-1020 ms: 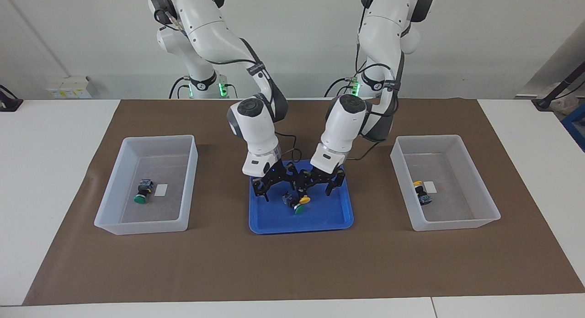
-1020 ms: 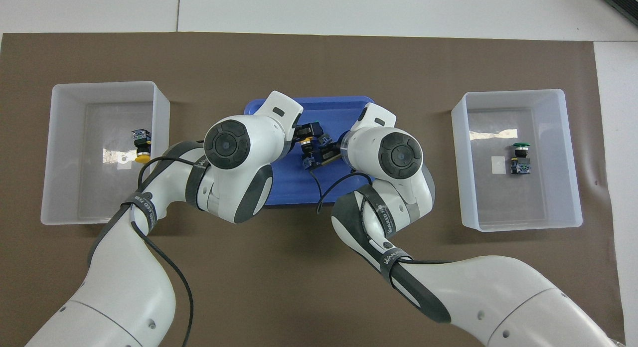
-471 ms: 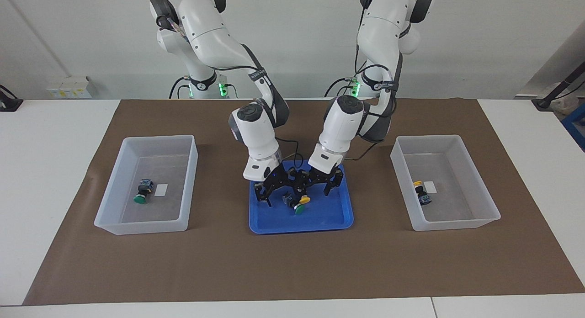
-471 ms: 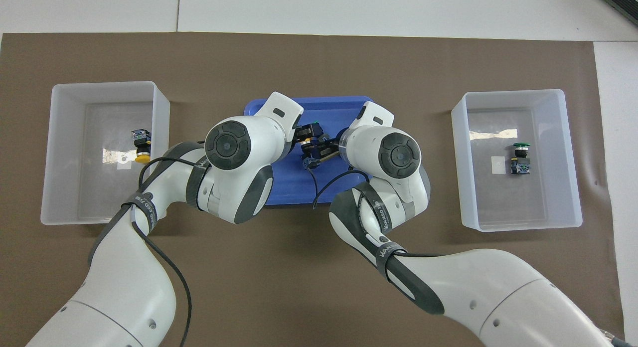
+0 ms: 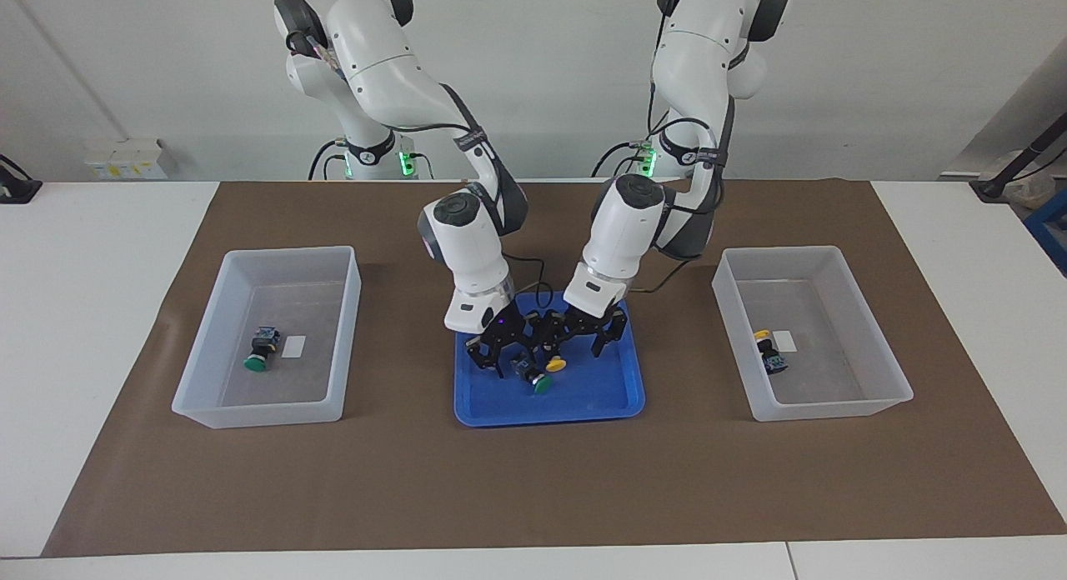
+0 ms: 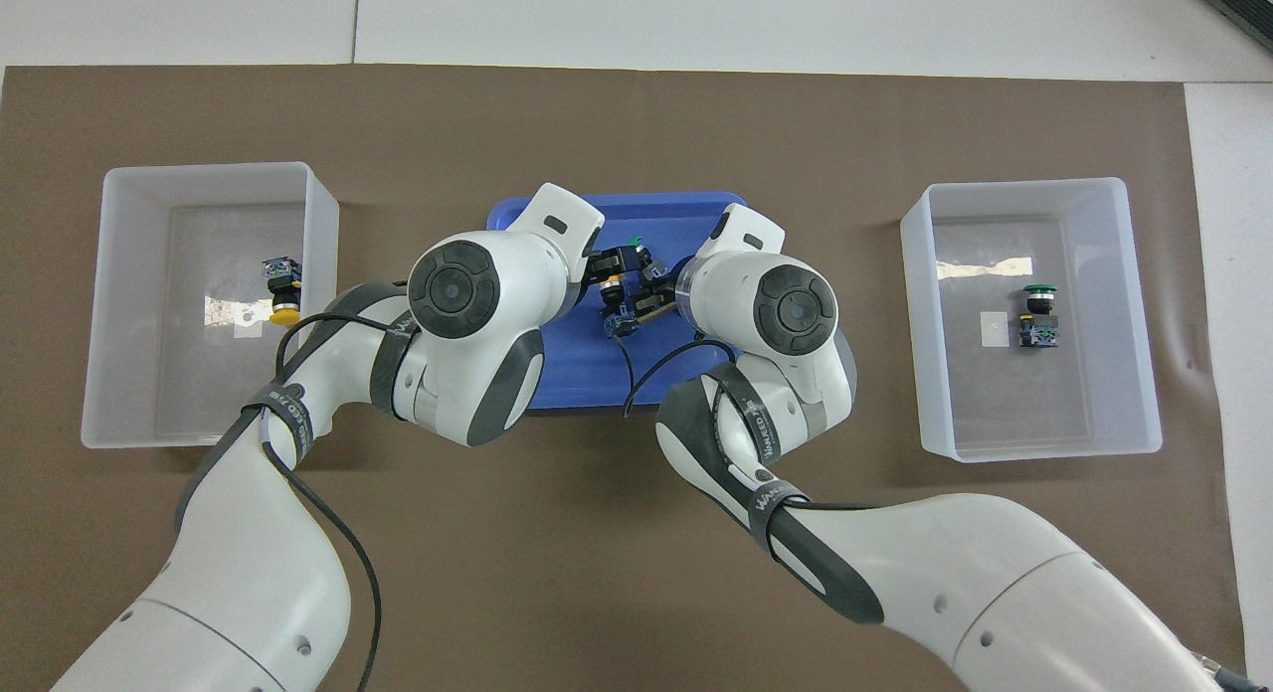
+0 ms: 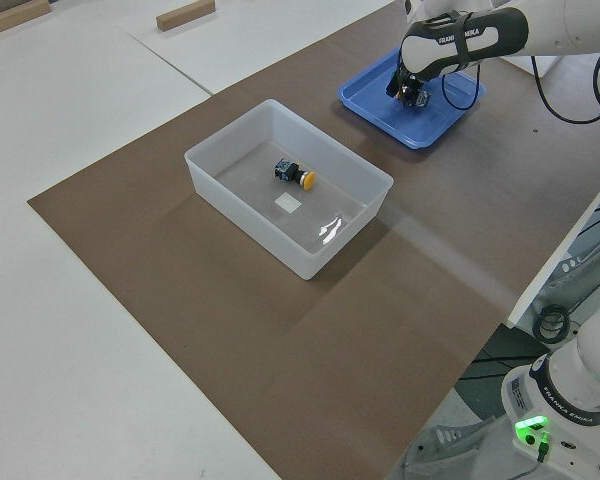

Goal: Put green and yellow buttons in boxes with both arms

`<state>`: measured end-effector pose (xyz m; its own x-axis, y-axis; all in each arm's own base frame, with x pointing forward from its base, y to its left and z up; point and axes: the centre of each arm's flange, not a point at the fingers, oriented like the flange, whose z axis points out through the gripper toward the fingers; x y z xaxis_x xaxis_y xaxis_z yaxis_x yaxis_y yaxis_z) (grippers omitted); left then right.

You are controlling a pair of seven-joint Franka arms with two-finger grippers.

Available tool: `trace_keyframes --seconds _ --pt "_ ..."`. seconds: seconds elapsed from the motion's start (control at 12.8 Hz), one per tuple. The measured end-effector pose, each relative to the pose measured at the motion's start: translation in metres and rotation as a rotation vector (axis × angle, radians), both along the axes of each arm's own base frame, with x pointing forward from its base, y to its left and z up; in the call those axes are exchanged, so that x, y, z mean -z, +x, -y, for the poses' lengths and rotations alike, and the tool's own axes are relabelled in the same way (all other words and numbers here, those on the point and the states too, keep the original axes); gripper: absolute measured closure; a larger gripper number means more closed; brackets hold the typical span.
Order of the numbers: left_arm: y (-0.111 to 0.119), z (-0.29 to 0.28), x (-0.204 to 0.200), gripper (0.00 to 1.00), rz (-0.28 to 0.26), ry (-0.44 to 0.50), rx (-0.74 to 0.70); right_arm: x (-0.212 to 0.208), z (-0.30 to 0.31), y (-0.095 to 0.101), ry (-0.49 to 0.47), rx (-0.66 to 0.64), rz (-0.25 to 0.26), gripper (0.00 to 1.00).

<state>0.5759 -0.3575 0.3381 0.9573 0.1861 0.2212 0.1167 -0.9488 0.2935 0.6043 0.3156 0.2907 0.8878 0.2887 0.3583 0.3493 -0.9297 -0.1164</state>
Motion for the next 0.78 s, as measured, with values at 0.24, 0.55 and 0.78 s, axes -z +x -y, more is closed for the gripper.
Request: trace_keyframes --seconds 0.24,0.55,0.78 --pt "0.0 0.0 0.0 0.0 0.0 0.0 0.0 -0.011 0.0 0.005 0.014 0.007 0.024 0.68" --pt "-0.006 0.006 0.004 0.0 -0.007 0.002 0.011 -0.067 0.032 0.006 0.052 0.128 0.033 0.68" --pt "-0.03 0.033 0.012 0.0 -0.023 0.011 0.064 -0.1 0.096 -0.005 0.036 0.224 0.026 0.68"
